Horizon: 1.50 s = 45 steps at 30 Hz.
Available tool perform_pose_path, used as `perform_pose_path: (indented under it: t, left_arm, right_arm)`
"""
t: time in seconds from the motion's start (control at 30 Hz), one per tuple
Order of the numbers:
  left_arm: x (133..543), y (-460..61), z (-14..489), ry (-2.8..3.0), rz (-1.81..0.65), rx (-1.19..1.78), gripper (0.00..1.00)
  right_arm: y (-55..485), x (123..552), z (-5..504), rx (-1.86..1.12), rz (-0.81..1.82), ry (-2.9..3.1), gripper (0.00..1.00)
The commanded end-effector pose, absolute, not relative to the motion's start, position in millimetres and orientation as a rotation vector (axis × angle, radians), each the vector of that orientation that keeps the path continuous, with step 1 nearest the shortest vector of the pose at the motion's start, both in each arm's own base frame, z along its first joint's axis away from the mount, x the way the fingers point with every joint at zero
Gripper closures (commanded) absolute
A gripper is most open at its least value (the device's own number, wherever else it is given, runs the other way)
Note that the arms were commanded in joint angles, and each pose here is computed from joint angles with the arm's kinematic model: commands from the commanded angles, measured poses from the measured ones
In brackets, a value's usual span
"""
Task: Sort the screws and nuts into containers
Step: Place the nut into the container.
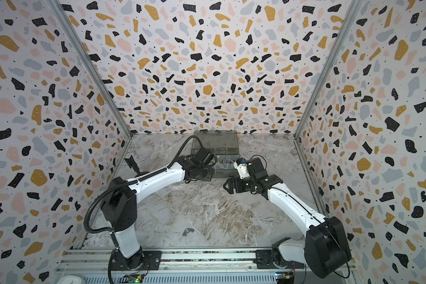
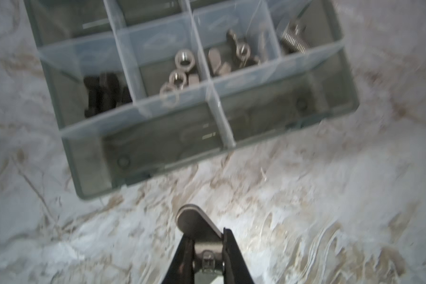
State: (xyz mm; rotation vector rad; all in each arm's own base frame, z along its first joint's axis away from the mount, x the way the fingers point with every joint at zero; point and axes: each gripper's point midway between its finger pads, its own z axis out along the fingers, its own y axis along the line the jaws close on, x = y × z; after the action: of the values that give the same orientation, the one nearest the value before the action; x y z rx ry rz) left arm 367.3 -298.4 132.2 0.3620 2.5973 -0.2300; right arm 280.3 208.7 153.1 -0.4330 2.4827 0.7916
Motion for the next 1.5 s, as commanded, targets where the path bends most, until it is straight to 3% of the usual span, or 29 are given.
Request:
perform_pose_path:
  t: [0.0,0.4,1.47]
  left_arm:
    - [385.7,-303.7,132.9,2.616,-0.242,0.41,0.82]
    - [443.8,-345.5,120.0,2.602,-0.385,0.402,0.82]
    - [492.7,-373.9,94.7,2.569,-0.601,0.31,0.78]
  right_arm:
    - [207.6,286.7,165.9,-0.419,0.8,2.467,0.01]
    - [195.4,298.9,157.1,-0.347,0.798,2.504,0.01]
    - [174.1,306.5,143.2,-0.263,0.749,2.544,0.01]
